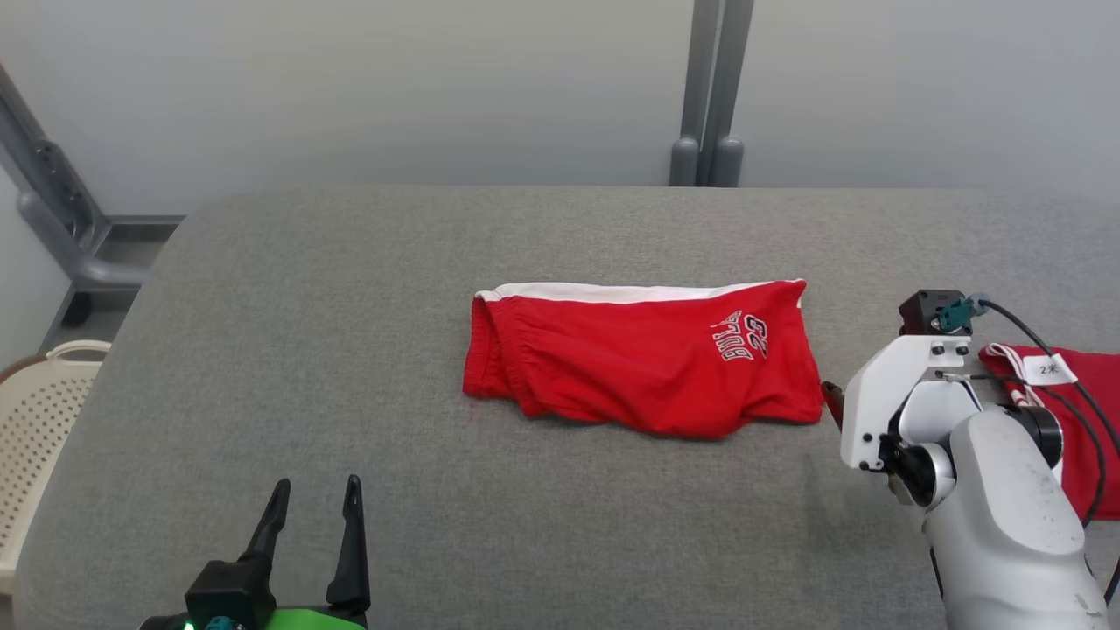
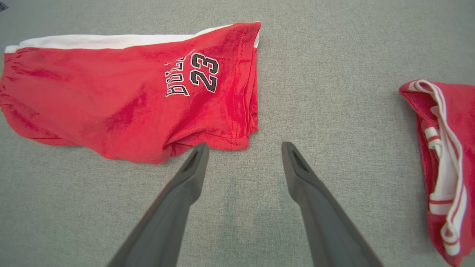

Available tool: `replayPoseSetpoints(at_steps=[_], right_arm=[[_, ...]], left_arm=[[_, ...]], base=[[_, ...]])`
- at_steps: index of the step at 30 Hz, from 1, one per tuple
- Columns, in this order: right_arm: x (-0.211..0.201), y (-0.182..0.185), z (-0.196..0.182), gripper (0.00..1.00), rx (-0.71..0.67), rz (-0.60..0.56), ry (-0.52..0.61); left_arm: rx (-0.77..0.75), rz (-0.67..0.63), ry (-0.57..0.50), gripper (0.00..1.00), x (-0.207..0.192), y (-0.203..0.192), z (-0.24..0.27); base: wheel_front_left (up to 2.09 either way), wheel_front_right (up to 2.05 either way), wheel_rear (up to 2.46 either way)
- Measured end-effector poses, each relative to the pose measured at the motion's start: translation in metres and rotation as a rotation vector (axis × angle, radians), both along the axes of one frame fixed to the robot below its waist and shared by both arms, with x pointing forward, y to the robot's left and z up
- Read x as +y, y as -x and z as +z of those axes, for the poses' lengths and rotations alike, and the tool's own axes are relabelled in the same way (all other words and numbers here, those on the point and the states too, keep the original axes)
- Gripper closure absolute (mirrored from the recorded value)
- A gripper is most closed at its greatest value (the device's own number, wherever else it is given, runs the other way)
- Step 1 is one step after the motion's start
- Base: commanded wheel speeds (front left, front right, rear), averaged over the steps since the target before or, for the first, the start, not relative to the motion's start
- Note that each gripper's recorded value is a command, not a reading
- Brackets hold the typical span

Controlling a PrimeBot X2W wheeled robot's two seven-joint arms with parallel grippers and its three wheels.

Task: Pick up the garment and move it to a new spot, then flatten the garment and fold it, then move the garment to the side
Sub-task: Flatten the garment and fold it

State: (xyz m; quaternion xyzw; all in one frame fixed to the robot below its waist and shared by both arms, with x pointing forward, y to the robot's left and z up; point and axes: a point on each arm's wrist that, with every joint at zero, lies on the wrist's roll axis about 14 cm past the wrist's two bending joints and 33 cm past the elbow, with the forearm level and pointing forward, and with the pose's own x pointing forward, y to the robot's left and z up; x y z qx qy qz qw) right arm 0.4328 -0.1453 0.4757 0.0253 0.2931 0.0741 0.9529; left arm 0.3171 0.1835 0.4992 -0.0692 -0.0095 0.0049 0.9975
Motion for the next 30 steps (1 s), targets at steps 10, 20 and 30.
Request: replayPoseSetpoints(at_steps=[10, 20, 30], right_arm=[[-0.003, -0.045, -0.014, 0.0, 0.134, -0.014, 0.102], [-0.001, -0.096, -0.038, 0.0, 0.192, -0.026, 0.119], [0.026, -0.101, -0.092, 0.0, 0.326, 0.029, 0.115]], left_arm=[[0.025, 0.032, -0.003, 0.0, 0.01, 0.001, -0.008], [0.043, 0.08, -0.026, 0.0, 0.023, -0.014, -0.015], [0.101, 0.126, -0.04, 0.0, 0.036, -0.018, -0.031]], base=[[0.0, 0.0, 0.0], [0.0, 0.0, 0.0], [0.0, 0.0, 0.0]])
